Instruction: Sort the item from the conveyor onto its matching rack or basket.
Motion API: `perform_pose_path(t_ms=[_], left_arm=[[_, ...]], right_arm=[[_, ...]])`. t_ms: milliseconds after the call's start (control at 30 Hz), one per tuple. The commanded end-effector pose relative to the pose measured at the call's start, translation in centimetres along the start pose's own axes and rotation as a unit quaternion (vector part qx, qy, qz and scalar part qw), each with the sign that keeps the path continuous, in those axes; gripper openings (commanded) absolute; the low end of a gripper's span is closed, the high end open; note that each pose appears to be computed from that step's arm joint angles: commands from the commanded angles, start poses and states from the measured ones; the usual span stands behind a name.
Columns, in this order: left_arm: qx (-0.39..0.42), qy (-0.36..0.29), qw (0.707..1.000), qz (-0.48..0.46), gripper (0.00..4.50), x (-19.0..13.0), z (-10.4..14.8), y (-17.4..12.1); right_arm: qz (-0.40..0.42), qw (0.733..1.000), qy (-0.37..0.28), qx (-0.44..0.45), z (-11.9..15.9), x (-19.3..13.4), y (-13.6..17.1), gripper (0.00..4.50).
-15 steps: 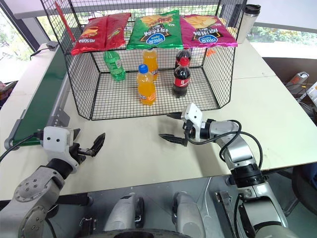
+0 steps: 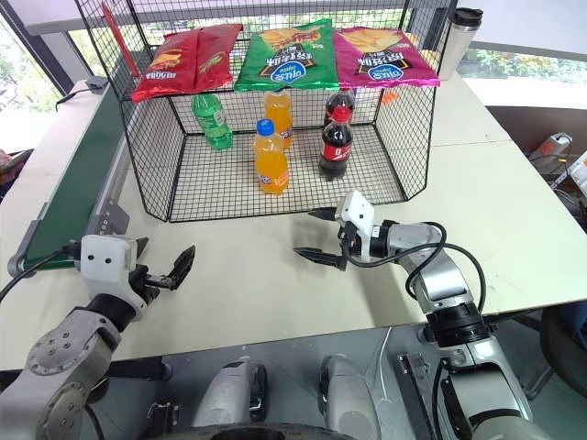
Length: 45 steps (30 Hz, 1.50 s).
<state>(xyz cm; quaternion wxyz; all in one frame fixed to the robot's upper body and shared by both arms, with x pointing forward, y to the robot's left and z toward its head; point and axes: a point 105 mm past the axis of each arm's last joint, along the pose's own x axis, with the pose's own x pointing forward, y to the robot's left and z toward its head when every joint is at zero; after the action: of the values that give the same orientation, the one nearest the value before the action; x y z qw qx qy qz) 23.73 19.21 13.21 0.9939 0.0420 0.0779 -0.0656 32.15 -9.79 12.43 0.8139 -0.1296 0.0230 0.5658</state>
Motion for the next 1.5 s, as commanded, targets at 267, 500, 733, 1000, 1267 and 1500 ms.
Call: perform_pose_path(t_ms=[267,500,733,1000,1267,1500], left_arm=[[0.014,-0.012,1.0,0.001,4.47,-0.1,0.5,-0.3],[0.014,-0.011,1.0,0.0,4.47,-0.1,0.5,-0.5],[0.014,-0.008,1.0,0.004,4.47,-0.1,0.4,-0.5],[0.016,-0.003,1.0,0.026,4.47,-1.2,0.4,-0.2],[-0.015,-0.007,0.997,0.081,4.47,-2.8,0.3,1.3],[-0.008,-0.015,0.99,0.142,4.47,-4.1,1.0,4.7]], right_arm=[[0.001,1.0,-0.024,-0.016,1.4,0.1,0.0,4.5],[0.002,1.0,-0.025,-0.016,1.5,0.3,0.1,4.5],[0.003,1.0,-0.025,-0.017,1.5,0.4,0.1,4.5],[0.004,1.0,-0.023,-0.019,1.5,0.6,-0.2,4.5],[0.015,0.999,-0.028,-0.015,1.6,1.0,0.0,4.5],[0.022,0.999,-0.029,-0.014,1.5,1.4,0.1,4.5]])
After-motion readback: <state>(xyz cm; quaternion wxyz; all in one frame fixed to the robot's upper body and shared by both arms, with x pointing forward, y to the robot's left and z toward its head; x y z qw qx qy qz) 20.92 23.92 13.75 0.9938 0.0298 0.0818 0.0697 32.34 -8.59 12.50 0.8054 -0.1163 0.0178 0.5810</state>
